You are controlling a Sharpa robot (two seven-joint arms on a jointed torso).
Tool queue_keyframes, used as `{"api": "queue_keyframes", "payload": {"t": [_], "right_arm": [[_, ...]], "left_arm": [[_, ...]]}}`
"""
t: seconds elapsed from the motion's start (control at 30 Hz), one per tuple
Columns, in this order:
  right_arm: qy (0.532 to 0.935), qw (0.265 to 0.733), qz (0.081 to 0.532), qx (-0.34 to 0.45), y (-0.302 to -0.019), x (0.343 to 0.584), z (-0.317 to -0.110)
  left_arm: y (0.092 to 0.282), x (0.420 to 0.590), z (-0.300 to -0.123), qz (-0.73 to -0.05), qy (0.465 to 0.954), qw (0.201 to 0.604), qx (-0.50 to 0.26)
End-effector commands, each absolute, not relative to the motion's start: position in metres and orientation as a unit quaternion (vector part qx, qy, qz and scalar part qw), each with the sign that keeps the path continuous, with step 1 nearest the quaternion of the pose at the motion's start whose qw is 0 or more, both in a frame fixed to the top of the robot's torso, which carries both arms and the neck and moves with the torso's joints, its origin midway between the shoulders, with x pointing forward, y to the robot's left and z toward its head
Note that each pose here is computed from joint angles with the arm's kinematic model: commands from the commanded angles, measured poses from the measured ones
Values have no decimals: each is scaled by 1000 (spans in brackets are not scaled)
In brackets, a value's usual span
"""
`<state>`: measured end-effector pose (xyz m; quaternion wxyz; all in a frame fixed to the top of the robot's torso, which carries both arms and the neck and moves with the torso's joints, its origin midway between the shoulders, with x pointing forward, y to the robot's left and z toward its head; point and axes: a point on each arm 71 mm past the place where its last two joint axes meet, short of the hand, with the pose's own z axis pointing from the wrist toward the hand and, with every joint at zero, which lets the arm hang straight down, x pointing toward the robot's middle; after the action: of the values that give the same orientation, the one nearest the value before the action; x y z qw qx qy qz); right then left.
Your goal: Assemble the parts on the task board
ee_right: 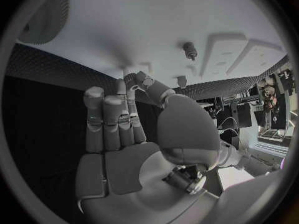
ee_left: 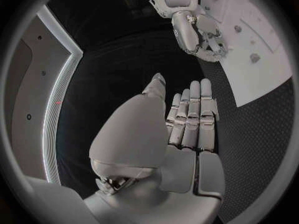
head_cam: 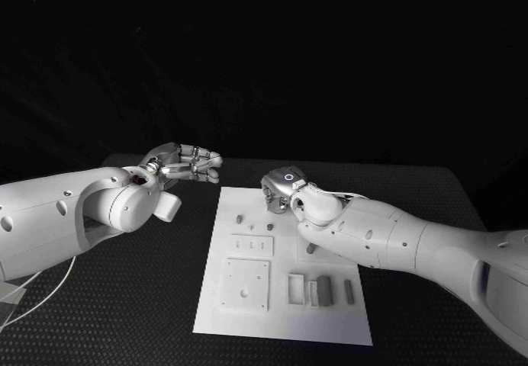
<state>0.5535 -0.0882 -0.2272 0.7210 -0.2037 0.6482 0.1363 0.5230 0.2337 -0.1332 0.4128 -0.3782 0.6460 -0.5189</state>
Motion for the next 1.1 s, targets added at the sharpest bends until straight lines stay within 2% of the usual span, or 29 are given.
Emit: {"api": "queue_keyframes", "payload": {"t": [0.03, 1.1], "right_arm": [[660, 714, 123, -201, -98, 554, -236], [666, 709, 124, -198, -98, 556, -238]], "left_arm": [[232, 523, -132, -524, 646, 412, -373], [232, 523, -130, -523, 646, 413, -373]]}}
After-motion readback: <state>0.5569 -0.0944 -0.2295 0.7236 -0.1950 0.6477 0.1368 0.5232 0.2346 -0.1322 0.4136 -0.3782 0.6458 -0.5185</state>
